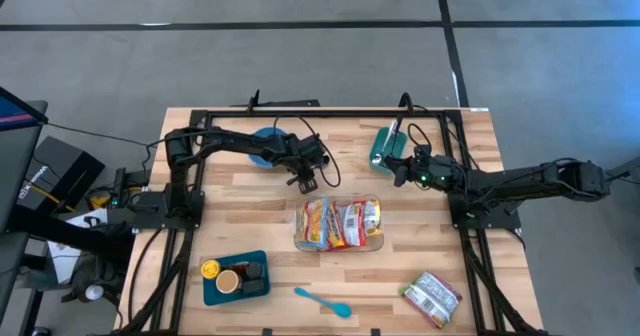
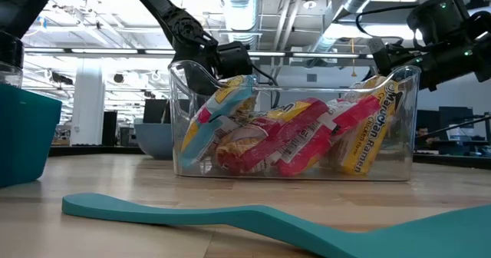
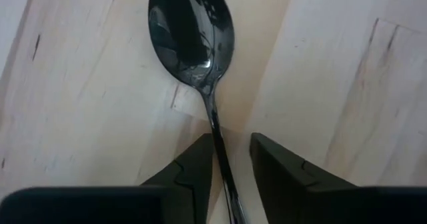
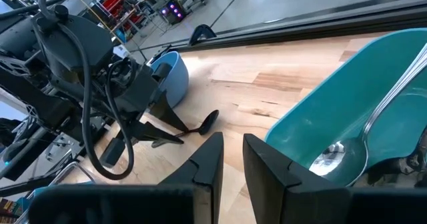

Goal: Pick & Place Food Item
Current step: Put the black spoon into the blue bin

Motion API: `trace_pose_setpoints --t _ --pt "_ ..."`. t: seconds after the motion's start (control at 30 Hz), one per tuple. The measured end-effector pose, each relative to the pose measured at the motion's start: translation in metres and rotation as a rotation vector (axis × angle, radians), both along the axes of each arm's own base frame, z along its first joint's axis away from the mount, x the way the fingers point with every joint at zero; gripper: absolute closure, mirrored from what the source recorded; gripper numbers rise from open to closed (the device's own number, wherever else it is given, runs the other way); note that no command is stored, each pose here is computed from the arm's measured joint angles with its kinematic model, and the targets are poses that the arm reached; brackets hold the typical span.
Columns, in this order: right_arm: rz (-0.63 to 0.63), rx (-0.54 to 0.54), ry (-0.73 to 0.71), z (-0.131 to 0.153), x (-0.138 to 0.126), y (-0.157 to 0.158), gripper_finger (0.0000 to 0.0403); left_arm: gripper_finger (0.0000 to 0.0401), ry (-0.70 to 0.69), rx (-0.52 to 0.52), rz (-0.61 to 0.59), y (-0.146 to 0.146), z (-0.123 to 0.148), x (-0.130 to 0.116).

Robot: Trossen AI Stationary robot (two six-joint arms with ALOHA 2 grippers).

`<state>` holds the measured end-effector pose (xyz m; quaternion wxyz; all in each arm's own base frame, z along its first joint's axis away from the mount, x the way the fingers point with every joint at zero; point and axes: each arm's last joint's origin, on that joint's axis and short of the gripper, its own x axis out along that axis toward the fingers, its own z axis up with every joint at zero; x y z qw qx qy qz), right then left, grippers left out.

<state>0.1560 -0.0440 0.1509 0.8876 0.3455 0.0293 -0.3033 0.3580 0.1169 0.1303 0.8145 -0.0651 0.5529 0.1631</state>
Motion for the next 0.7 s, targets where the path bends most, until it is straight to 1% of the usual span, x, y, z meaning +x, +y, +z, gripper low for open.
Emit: trace_pose_setpoints --t 0.23,0.5,0.6,0.7 --pt "0.000 0.000 0.000 0.0000 0.0000 0.0000 0.0349 0.0349 -0.002 -0.002 -0.001 -0.0001 -0.0001 0.0002" --pt "0.000 0.000 0.000 0.0000 0.0000 0.0000 0.0349 0.0390 -0.008 0.003 0.000 0.0003 -0.0003 0.0008" --pt "0.000 0.000 0.000 0.0000 0.0000 0.0000 0.0349 0.0395 -0.008 0.004 0.000 0.0003 -0.0003 0.0008" --pt "0.000 0.000 0.000 0.0000 0.0000 0.0000 0.0349 0.0391 -0.009 0.004 0.001 0.0003 -0.0003 0.0009"
